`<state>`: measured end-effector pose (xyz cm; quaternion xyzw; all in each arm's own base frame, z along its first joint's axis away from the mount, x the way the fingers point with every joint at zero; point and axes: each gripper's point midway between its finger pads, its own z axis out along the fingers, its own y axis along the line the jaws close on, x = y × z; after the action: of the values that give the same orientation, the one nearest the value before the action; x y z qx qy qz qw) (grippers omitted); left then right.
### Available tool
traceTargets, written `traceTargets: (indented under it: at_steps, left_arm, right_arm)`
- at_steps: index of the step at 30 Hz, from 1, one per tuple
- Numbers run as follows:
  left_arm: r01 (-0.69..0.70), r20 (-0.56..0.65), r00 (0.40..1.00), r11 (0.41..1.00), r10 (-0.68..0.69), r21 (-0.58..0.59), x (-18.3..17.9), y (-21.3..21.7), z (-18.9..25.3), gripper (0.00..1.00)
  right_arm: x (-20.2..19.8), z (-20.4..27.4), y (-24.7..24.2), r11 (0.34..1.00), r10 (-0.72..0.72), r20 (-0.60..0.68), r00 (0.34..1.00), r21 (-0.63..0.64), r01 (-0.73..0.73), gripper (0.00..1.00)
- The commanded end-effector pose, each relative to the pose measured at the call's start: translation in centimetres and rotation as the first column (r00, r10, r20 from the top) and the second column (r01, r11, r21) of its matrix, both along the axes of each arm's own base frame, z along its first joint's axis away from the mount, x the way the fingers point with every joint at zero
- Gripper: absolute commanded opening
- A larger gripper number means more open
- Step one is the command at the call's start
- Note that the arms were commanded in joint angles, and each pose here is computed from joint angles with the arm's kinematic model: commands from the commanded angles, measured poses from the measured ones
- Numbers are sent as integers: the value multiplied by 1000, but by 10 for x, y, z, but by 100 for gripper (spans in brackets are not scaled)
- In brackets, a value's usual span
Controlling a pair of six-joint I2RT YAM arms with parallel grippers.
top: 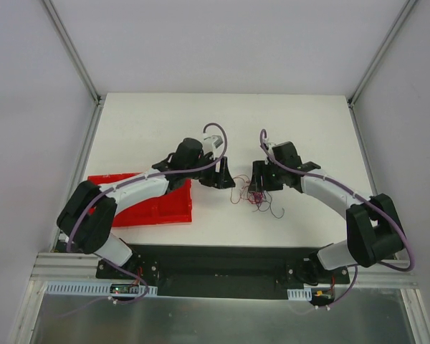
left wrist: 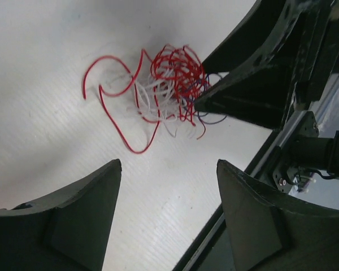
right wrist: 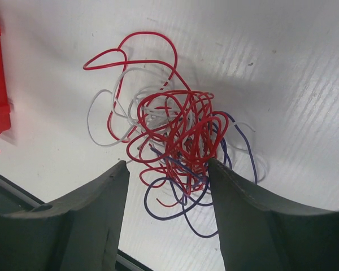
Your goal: Untangle the cables
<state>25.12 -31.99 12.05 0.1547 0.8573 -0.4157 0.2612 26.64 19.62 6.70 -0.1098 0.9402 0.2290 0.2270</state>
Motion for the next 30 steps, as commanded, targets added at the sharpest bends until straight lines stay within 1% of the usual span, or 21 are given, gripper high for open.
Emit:
traceTargets:
  at_steps: [1, 3, 5, 9, 11, 14, 15, 18, 22, 23, 24, 25, 26, 29, 30]
  left_arm:
    - [80, 135, 987, 995, -86, 53, 31, -14, 16, 70]
    - [111, 147, 982, 992, -119, 64, 39, -22, 14, 74]
    - [116, 149, 981, 990, -127, 82, 51, -28, 10, 74]
    - [153, 132, 978, 984, -164, 94, 65, -43, 3, 63]
    - [136, 141, 978, 983, -153, 126, 74, -43, -2, 55]
    - [140, 129, 979, 980, -158, 139, 79, -46, -9, 45]
    - [147, 118, 980, 980, -163, 137, 79, -48, -13, 44]
    - [174, 71, 981, 977, -183, 120, 71, -52, -21, 44]
    - [182, 33, 982, 975, -188, 127, 66, -53, -35, 44]
    - [183, 27, 982, 974, -188, 131, 65, -54, -38, 41]
    - [185, 22, 982, 974, -190, 132, 64, -55, -40, 36]
    - [182, 21, 982, 974, -187, 134, 65, -55, -41, 28]
    - [177, 23, 983, 974, -182, 138, 65, -55, -41, 25]
    - [161, 31, 985, 973, -168, 163, 61, -48, -35, 1]
    - [148, 43, 987, 974, -157, 169, 61, -45, -30, 0]
  right_arm:
    - [4, 3, 3, 1000, 21, 45, 999, 4, -22, 61]
    - [3, -1, 3, 1000, 23, 42, 999, -3, -23, 61]
    - [3, -3, 0, 1000, 14, 42, 999, -14, -14, 61]
    - [2, -4, -2, 1000, 8, 40, 999, -28, -7, 61]
    - [3, -4, -3, 1000, 6, 40, 999, -29, -5, 61]
    - [4, -7, -2, 999, 8, 33, 999, -32, -6, 61]
    - [3, -9, -3, 999, 7, 29, 1000, -36, -6, 61]
    - [5, -10, -4, 999, 1, 31, 1000, -42, 0, 61]
    - [6, -11, -1, 999, 3, 32, 999, -32, -2, 61]
    - [7, -12, 0, 1000, 2, 29, 1000, -28, -1, 61]
    - [8, -13, 1, 1000, 0, 28, 1000, -24, 1, 61]
    - [8, -15, 1, 1000, -2, 23, 1000, -26, 2, 61]
    - [9, -17, 1, 1000, -5, 22, 1000, -28, 5, 61]
    - [10, -26, 0, 999, -21, 9, 1000, -44, 21, 61]
    - [12, -29, -2, 998, -35, 9, 999, -56, 36, 61]
